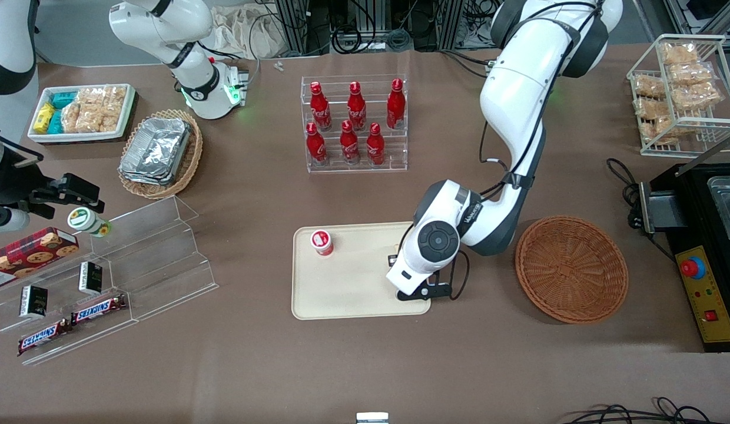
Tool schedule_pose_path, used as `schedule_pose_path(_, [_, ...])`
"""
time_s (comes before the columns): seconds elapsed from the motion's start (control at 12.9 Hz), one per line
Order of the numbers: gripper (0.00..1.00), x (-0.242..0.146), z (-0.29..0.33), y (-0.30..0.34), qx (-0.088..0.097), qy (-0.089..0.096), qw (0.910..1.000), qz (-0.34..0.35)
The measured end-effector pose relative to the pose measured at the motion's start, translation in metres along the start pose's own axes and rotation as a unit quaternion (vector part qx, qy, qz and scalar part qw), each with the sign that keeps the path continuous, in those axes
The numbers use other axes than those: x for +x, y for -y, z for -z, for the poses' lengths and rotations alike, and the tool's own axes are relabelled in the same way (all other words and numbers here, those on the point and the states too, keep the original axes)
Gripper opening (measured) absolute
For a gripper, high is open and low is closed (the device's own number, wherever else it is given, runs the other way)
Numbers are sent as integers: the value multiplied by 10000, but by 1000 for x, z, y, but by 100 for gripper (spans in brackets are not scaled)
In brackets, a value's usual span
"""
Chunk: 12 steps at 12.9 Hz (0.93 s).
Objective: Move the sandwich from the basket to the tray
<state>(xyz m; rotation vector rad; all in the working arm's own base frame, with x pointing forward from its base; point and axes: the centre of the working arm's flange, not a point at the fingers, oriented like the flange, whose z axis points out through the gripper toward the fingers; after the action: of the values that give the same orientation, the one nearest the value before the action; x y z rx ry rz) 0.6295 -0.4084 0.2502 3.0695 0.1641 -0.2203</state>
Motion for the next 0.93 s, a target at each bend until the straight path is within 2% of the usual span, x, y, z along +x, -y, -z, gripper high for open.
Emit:
schedule_pose_path(0.16, [16,-2,-9,0,36,64,10000,-5])
schedule_pose_path(0.23, [18,-5,-14,-2,39,68,10000,-24])
schedule_pose_path(0.39, [36,-10,-20,-9,-10,-15,10000,-30])
schedule_pose_path(0.78, [92,-9,-11,-13,-86,-131,9999,-24])
schedule_pose_path(0.86, [100,-9,-1,-14,-120,-182,9998,-21])
schedule_pose_path(0.93, [100,-8,13,-12,-134,-219,9997,-9])
